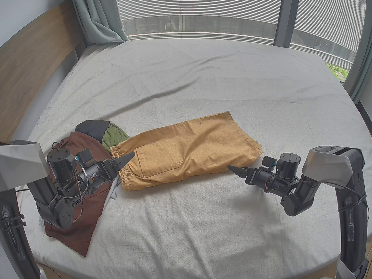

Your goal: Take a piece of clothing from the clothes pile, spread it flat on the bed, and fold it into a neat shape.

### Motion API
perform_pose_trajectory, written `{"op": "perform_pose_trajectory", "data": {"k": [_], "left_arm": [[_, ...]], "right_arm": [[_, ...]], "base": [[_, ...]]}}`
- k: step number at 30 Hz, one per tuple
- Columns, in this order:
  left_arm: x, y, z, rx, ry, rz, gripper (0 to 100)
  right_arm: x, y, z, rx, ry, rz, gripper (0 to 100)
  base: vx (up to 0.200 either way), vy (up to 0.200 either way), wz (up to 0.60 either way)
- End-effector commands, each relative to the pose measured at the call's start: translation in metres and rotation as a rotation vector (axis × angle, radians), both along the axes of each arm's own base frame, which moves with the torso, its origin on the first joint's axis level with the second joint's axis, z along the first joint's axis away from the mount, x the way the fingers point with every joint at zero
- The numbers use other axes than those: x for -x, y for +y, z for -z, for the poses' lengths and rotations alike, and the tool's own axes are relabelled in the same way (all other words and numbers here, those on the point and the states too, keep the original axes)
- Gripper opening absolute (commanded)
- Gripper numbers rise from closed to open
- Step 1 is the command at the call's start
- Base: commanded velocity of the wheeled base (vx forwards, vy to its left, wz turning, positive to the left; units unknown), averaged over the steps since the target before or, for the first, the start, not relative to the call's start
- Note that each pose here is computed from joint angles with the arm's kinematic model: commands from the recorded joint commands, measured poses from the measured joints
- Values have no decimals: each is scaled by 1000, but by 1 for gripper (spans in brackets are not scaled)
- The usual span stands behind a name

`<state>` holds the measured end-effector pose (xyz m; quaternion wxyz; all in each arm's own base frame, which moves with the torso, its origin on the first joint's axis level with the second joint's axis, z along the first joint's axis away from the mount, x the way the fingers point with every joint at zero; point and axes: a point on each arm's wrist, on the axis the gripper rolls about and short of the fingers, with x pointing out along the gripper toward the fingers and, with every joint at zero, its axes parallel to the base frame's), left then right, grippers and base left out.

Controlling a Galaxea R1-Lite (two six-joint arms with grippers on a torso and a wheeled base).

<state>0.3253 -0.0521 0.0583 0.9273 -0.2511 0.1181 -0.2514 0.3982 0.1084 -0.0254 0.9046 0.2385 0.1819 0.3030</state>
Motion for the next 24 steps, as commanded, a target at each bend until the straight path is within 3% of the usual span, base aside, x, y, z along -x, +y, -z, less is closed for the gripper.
{"op": "perform_pose_trajectory", "data": {"k": [1,10,18,24], "left_arm": [[-1,1,-1,1,-3,-3,100],[-2,1,0,2,-3,-5,100],[-2,1,0,3,0,-5,100],[-2,2,1,3,1,-7,100]], "right_arm": [[-13,9,13,-38,25,8,100],[-15,42,12,-108,88,-21,100],[-22,65,12,-137,63,-56,100],[-30,68,14,-143,34,-32,100]], "base": [[0,0,0],[0,0,0],[0,0,0],[0,0,0]]}}
